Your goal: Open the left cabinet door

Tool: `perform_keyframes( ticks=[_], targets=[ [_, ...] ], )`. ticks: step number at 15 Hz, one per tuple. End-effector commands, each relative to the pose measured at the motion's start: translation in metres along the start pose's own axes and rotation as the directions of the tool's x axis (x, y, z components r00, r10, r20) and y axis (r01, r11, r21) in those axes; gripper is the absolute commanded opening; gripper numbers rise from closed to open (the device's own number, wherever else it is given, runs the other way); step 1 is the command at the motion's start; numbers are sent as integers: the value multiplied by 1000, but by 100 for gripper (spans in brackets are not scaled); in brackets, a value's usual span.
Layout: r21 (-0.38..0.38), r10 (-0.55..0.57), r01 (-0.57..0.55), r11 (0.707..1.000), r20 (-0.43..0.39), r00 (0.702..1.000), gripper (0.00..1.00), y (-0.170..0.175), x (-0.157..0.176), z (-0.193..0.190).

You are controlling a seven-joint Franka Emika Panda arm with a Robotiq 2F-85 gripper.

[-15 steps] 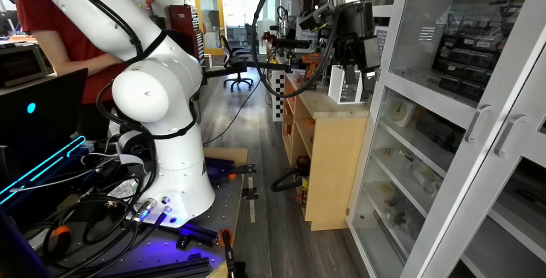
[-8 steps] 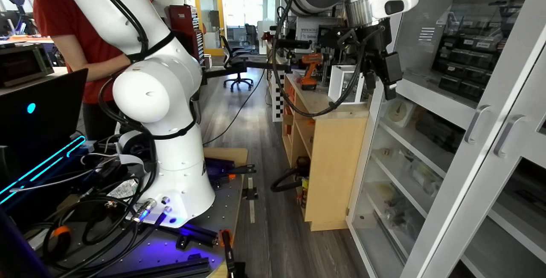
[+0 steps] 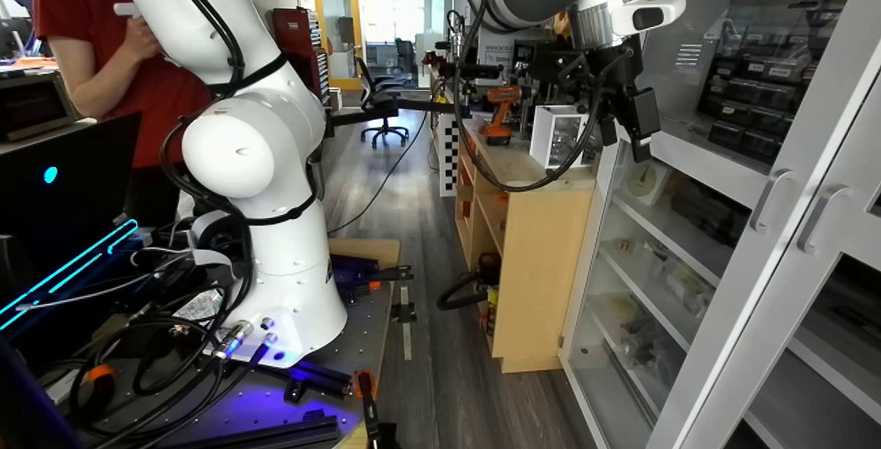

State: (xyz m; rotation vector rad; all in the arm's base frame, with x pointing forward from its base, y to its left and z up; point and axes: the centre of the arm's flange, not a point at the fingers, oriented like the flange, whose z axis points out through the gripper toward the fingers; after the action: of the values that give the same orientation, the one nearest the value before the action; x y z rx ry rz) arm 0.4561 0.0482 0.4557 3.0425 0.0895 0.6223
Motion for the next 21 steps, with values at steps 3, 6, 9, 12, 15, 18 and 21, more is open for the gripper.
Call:
perform_keyframes(
  ticks=[3, 6, 9, 12, 15, 18, 21],
  targets=[
    [4, -4, 4, 1000, -6, 1000, 100, 0, 3, 4],
    [4, -5, 5, 1000, -17, 1000, 100, 0, 8, 11],
    [12, -16, 16, 1000, -33, 999, 100, -2, 18, 22],
    [17, -21, 22, 1000, -47, 999, 100, -4, 30, 35],
    [25, -20, 21, 999, -66, 998, 100, -4, 47, 50],
    [32, -17, 19, 999, -77, 997, 100, -5, 63, 64],
    [37, -13, 16, 999, -91, 996, 100, -5, 80, 76]
  ],
)
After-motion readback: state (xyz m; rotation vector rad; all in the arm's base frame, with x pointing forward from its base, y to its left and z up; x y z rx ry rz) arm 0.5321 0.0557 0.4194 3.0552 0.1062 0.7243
